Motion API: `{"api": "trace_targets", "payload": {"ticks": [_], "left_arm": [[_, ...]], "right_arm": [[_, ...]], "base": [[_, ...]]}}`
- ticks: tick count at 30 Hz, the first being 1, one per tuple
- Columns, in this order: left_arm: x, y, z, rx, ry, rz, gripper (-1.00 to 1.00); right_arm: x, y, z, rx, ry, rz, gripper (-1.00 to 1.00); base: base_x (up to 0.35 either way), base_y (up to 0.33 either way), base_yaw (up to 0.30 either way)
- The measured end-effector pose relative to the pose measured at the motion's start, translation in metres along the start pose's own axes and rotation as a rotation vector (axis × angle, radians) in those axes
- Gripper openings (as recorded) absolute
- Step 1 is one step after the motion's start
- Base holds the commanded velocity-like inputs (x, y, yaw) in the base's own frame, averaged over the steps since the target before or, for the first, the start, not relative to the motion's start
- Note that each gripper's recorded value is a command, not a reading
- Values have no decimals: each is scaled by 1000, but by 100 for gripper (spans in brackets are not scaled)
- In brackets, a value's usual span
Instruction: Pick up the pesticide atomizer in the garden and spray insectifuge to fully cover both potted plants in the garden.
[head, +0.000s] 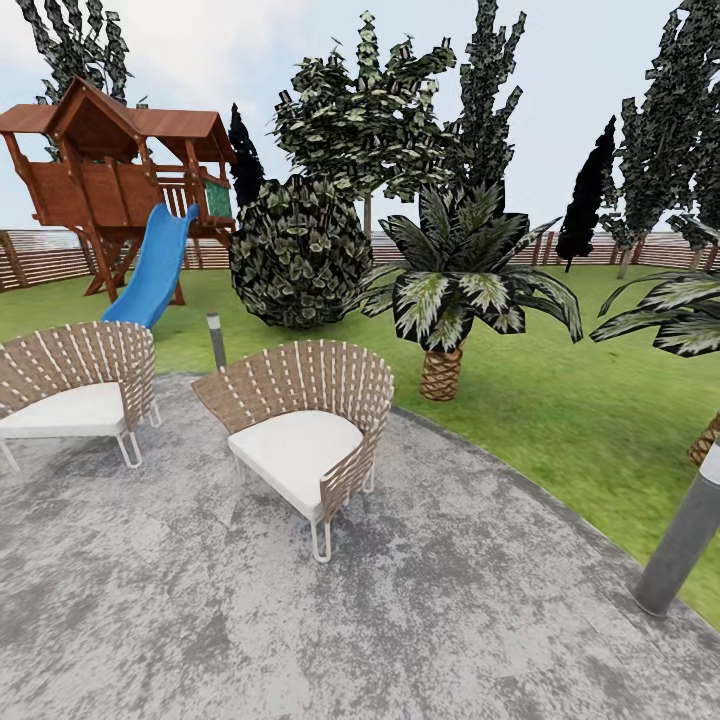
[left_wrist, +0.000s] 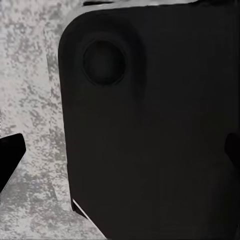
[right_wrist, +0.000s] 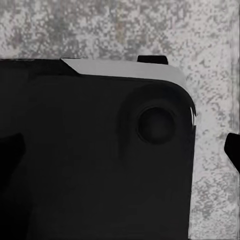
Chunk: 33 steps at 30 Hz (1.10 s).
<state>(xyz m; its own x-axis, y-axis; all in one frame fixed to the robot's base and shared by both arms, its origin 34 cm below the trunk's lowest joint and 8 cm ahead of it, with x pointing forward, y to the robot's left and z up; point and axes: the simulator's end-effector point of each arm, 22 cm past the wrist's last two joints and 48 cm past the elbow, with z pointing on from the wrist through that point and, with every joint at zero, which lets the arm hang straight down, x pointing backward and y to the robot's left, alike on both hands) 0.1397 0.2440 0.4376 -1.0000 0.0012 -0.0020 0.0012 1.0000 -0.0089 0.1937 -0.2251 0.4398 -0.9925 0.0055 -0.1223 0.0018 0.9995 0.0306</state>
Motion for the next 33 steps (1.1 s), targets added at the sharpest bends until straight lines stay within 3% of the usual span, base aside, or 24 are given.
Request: {"api": "trace_targets", "payload": {"ticks": [5,6,7,8,10,11,15,22,33], "left_arm": [[-28,-2,0,4,-66,2,100],[-85,-2,-8,7,-260,4,100],[-168,-3,-26,8,-430,3,100],[-192,-3,-34,9,-479,3,100],[-224,-3,-44,9,-534,3,100],[-258,-1,-58,5,-599,9,100],[-272,6,-65,-4,-630,9,100],[-267,32,-64,-37,-624,11,100],[-269,34,-64,-39,-625,9,100]], "right_arm": [[-17,-21,0,27,-41,-4,100],[-61,-33,-3,42,-178,-6,100],[-143,-33,-20,42,-400,-10,100],[-204,-32,-42,42,-555,-13,100],[-213,-32,-50,41,-619,-12,100],[-226,-32,-57,42,-671,-13,100],[-228,-31,-59,40,-681,-17,100],[-227,-32,-58,41,-680,-18,100],[-227,-33,-58,43,-679,-14,100]], "base": [[0,0,0],[0,0,0],[0,0,0],[0,0,0],[0,0,0],[0,0,0],[0,0,0],[-1,-1,0],[-158,-177,-83]]}}
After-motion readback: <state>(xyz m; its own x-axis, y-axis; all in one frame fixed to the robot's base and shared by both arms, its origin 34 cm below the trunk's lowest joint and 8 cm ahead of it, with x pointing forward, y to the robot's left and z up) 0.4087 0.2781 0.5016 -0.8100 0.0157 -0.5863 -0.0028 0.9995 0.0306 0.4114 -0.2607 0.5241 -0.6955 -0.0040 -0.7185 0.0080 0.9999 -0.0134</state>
